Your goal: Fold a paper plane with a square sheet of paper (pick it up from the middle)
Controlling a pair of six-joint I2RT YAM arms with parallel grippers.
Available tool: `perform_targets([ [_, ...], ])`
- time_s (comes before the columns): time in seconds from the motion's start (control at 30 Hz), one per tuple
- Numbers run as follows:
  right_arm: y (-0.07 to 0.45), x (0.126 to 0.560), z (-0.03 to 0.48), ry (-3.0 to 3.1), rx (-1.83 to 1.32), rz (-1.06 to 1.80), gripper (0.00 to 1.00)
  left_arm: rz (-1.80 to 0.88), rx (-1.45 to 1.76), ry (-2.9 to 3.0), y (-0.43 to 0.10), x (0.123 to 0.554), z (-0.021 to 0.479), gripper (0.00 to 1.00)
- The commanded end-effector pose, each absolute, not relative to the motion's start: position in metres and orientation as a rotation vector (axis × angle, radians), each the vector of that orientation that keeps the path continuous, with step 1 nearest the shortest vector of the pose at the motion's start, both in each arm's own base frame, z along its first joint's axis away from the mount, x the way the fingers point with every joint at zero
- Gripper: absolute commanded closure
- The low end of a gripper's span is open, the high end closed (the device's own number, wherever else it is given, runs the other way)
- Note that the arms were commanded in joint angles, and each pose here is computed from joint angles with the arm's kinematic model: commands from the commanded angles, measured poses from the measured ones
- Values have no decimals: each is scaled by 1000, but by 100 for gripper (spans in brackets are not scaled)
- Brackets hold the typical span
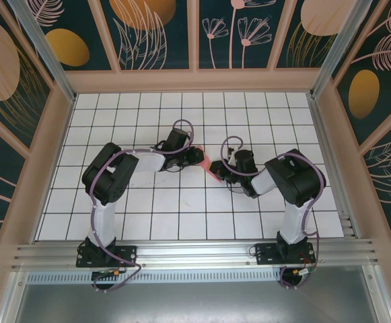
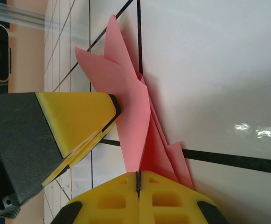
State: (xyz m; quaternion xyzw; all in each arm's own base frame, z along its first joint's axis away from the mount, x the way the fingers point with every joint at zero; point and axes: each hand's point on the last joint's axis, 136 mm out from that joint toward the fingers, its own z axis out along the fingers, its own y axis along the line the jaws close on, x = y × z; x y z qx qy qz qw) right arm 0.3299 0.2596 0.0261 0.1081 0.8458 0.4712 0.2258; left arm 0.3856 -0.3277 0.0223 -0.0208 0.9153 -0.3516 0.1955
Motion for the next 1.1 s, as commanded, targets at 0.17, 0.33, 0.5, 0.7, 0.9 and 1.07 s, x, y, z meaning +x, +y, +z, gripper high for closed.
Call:
perform_targets([
  [0.17,255,317,19,2477,28,1182,77,-772,-137,2707,-304,381,-27,72],
  [0.33,248,316,22,2489,-110,1085,74,-754,-141,2724,-303,381,-30,72],
  [0.5,244,317,29,2465,-251,997,73,-737,-144,2734,-301,380,-33,72],
  [0.7,243,319,29,2438,-377,930,72,-729,-147,2742,-301,381,-35,72],
  [0.9,240,324,23,2440,-404,874,73,-730,-143,2740,-302,381,-33,72],
  [1.07,238,325,19,2455,-387,870,85,-725,-132,2738,-302,383,-32,72],
])
